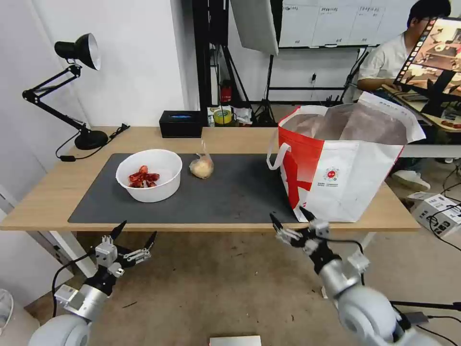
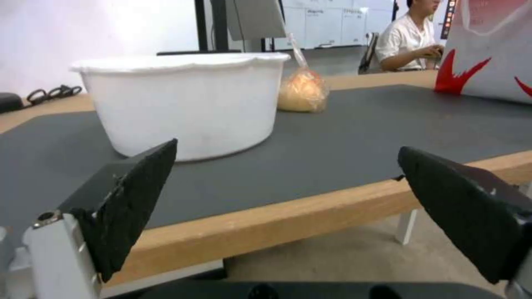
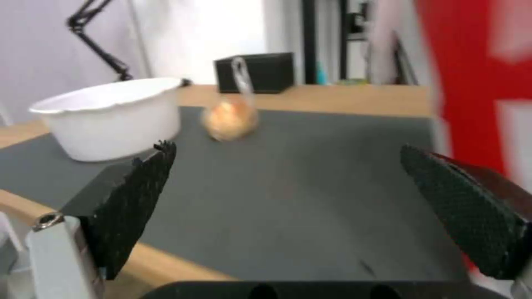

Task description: Pick up the trash from the table and place it into the takeout bag.

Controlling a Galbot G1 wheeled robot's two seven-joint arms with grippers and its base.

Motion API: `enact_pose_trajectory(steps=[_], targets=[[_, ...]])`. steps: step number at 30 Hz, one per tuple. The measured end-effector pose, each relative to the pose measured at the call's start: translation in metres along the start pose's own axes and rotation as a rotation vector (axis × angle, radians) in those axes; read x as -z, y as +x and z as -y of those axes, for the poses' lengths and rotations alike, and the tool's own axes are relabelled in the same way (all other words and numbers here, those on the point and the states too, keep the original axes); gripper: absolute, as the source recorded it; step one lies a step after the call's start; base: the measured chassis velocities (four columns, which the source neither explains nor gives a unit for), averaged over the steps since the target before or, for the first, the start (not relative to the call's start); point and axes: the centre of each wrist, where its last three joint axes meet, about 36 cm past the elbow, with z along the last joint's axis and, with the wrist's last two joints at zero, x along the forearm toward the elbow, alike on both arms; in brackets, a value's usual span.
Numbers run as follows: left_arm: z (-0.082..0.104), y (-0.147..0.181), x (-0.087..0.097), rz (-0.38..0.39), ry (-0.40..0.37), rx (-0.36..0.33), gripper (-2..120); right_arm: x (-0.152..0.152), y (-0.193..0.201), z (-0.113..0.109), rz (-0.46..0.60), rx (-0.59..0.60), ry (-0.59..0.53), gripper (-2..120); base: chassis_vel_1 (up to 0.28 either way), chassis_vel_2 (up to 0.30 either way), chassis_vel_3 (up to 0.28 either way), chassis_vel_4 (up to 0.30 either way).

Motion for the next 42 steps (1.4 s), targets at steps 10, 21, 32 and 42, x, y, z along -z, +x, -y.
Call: enact_pose_trajectory(steps=[10,21,32,42], targets=[[-0.002,0.003,0.003,0.005,-0.003,0.013,100,0.029,-0.097,0.005,-0.008,0.065,0.037,100,0.0,0.0,0.0,0.0],[0.0,0.005,0.0,0.002,0.004,0.02,100,0.033,-0.216,-0.009,-0.095,0.036,0.053,100,0.0,0.0,0.0,0.0],[-0.003,0.006,0.001,0.007,0.0,0.023,100,0.032,-0.312,-0.037,-0.254,-0.008,0.094,100,0.0,0.0,0.0,0.0],[-0.01,0.012,0.0,0.004,-0.009,0.012,100,0.035,-0.362,-0.058,-0.298,0.007,0.136,100,0.0,0.0,0.0,0.0]])
